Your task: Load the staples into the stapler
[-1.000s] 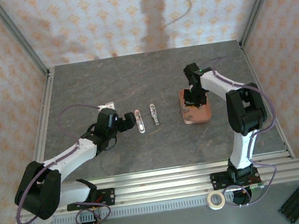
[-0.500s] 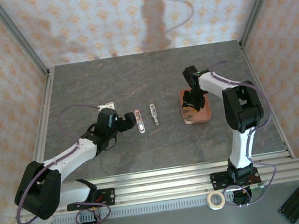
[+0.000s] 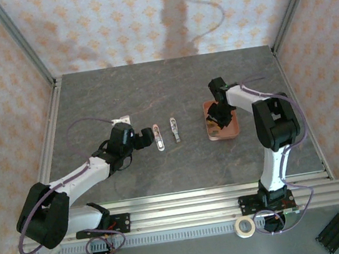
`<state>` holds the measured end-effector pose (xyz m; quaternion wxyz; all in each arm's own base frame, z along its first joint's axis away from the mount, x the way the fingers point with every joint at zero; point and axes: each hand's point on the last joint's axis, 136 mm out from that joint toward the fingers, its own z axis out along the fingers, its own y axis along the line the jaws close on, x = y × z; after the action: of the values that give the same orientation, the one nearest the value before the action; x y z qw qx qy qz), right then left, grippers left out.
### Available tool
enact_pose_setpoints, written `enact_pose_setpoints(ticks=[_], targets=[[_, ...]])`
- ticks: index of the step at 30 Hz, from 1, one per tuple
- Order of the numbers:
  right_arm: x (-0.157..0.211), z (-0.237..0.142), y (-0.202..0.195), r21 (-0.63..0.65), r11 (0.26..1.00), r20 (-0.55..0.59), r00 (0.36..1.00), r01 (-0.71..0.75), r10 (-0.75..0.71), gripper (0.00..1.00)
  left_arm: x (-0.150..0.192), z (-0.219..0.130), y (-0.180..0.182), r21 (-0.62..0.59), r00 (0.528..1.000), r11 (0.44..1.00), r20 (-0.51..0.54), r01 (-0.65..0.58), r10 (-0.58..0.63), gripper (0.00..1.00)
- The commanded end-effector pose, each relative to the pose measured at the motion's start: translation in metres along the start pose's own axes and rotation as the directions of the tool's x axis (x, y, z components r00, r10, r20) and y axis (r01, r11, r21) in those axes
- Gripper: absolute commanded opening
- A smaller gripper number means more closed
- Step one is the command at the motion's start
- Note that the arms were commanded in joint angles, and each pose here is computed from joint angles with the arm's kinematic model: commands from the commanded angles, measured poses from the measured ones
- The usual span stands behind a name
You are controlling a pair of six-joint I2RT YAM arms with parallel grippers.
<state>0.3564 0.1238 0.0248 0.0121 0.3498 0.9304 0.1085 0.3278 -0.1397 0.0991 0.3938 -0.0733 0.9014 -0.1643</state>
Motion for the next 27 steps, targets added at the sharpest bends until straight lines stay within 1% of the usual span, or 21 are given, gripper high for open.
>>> enact_pose_setpoints(ticks=[1, 8, 16, 21, 27], targets=[[0.003, -0.003, -0.005, -0.011, 0.998, 0.008, 0.998, -0.065, 0.065, 0.33, -0.007, 0.003, 0.002, -0.007, 0.999, 1.000, 0.033, 0.000, 0.000, 0.98], [0.002, 0.013, -0.008, 0.016, 0.997, -0.008, 0.997, -0.073, 0.073, 0.29, -0.007, 0.005, 0.001, -0.001, 1.000, 1.000, 0.025, -0.003, 0.003, 0.98], [0.000, 0.021, -0.014, 0.073, 0.996, -0.025, 0.999, -0.043, 0.045, 0.20, -0.008, 0.002, 0.004, -0.009, 0.999, 1.000, 0.033, -0.002, 0.003, 0.98], [-0.007, 0.007, -0.008, 0.083, 0.997, -0.001, 1.000, -0.005, 0.005, 0.16, -0.009, 0.001, 0.005, -0.012, 0.999, 1.000, 0.036, -0.003, 0.003, 0.98], [-0.013, -0.015, 0.004, 0.061, 0.997, 0.022, 0.998, 0.054, -0.055, 0.15, -0.010, 0.000, 0.005, -0.012, 0.999, 1.000, 0.037, -0.004, 0.004, 0.98]])
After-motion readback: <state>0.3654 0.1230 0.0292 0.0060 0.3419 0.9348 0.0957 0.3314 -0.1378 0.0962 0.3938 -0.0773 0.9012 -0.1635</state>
